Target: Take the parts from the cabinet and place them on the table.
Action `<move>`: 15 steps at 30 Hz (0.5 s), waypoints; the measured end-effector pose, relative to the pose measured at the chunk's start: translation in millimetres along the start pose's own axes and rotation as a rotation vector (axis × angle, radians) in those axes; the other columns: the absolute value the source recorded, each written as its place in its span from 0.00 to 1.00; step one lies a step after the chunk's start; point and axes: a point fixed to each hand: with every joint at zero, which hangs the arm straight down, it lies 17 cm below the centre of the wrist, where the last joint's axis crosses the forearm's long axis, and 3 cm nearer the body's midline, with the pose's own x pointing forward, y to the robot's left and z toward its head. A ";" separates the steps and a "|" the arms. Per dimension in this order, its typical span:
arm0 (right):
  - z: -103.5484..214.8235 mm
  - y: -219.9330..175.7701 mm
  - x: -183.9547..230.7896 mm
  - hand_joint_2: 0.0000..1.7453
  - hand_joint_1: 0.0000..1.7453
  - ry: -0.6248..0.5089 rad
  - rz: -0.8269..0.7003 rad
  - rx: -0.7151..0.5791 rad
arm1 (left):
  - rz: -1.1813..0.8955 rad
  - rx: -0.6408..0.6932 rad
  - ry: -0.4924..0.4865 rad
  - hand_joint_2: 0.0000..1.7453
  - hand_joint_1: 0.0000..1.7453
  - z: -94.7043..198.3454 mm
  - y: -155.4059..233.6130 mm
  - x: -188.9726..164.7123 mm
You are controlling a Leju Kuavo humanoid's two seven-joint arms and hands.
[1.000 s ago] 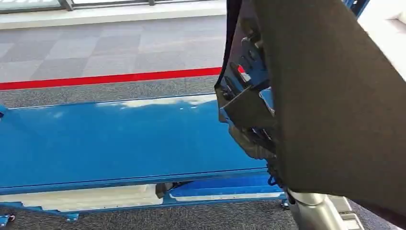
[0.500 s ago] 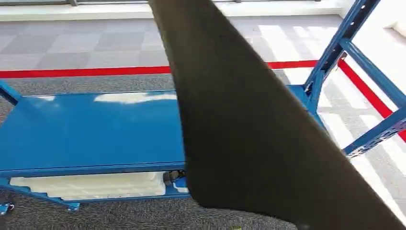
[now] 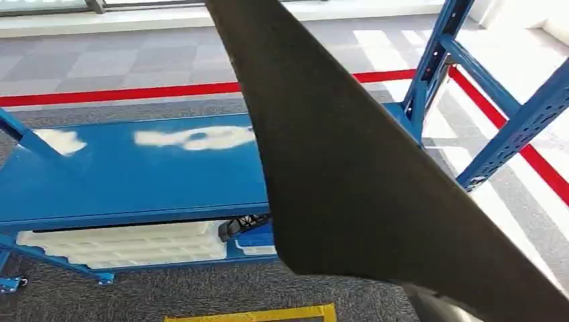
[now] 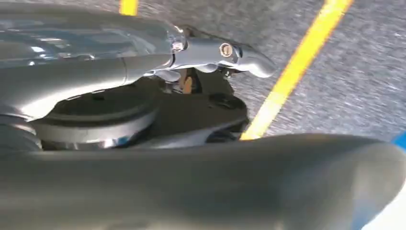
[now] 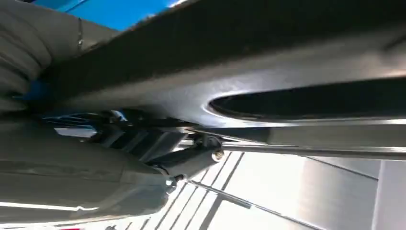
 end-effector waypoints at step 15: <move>6.9 5.3 2.6 1.00 1.00 -0.013 -0.056 0.017 | -0.031 0.021 0.019 1.00 0.00 -1.0 4.5 -2.8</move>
